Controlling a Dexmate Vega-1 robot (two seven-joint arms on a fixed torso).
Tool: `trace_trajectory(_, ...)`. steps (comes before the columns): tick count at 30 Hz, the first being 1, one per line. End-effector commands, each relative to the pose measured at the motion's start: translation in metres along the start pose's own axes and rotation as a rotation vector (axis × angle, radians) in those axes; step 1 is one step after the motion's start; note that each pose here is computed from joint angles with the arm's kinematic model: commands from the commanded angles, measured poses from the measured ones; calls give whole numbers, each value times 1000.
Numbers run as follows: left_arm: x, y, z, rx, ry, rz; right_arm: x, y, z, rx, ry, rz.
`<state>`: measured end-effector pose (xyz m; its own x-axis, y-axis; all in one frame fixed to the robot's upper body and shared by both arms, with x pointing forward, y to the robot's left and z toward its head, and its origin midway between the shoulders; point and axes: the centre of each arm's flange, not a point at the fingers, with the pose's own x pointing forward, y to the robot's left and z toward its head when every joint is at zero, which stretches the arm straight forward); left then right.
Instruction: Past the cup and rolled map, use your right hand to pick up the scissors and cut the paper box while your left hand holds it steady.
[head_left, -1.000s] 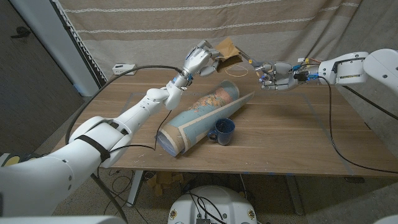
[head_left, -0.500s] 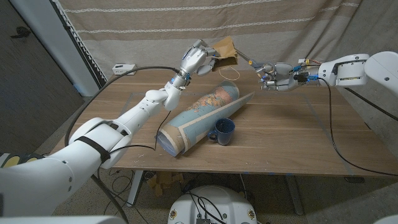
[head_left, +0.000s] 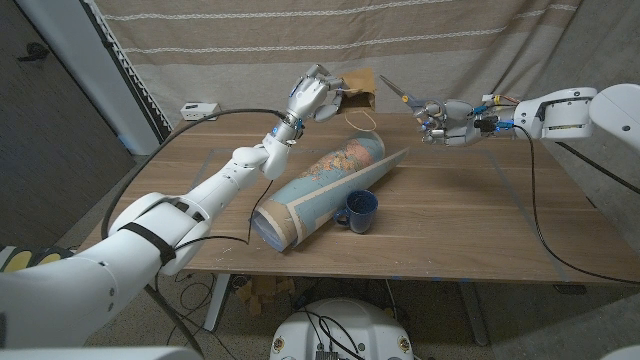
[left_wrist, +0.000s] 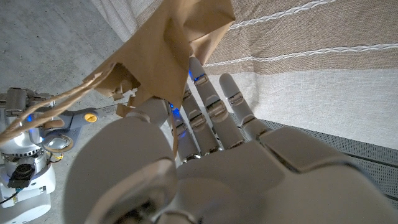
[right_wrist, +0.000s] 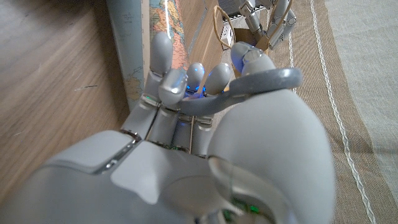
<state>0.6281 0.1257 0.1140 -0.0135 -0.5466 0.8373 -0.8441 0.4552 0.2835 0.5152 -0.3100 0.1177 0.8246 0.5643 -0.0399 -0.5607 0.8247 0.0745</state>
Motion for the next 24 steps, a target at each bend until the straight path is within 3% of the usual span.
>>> trace_trajectory(1, -1, 4, -2, 5, 18, 20, -1, 1, 0, 8, -3, 0)
trace_trajectory(14, -5, 10, -3, 21, 42, 47, -2, 4, 1, 1, -14, 14)
trace_trajectory(24, -14, 10, -2, 37, 46, 44, 3, 8, -2, -15, -22, 42)
